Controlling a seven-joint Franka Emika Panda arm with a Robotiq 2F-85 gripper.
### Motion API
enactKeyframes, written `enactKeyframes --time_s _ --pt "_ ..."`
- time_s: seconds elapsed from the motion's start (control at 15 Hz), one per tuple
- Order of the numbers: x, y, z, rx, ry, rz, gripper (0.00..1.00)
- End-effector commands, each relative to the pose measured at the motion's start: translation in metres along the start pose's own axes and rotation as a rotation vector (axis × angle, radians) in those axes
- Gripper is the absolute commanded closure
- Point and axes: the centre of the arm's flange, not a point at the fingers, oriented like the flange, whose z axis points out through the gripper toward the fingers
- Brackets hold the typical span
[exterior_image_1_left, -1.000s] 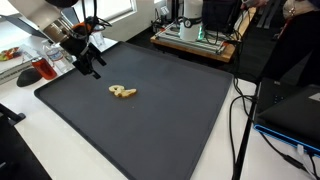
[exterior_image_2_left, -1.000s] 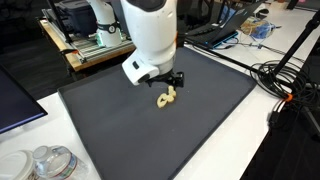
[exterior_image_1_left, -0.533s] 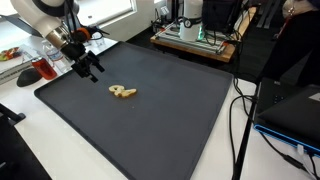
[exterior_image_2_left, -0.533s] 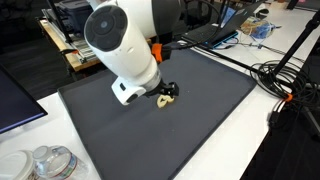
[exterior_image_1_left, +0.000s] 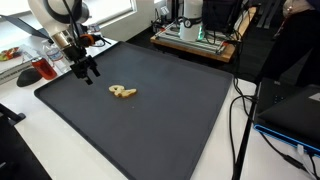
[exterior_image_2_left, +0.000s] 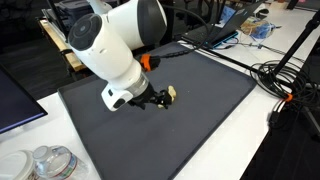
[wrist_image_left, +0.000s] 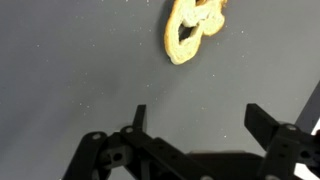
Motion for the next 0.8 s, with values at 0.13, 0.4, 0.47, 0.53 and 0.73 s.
enactKeyframes --time_s 0.13,0.4,0.47,0.53,0.73 --pt "-0.058 0.049 -0.018 0.092 0.040 -0.052 0.00" --pt "-0.089 0.071 -0.025 0.161 0.053 -0.076 0.00" --pt "-0.097 0.075 -0.025 0.167 0.053 -0.088 0.00" --pt "-0.106 0.077 -0.025 0.171 0.055 -0.101 0.00" --pt "-0.140 0.078 -0.027 0.181 0.061 -0.148 0.00"
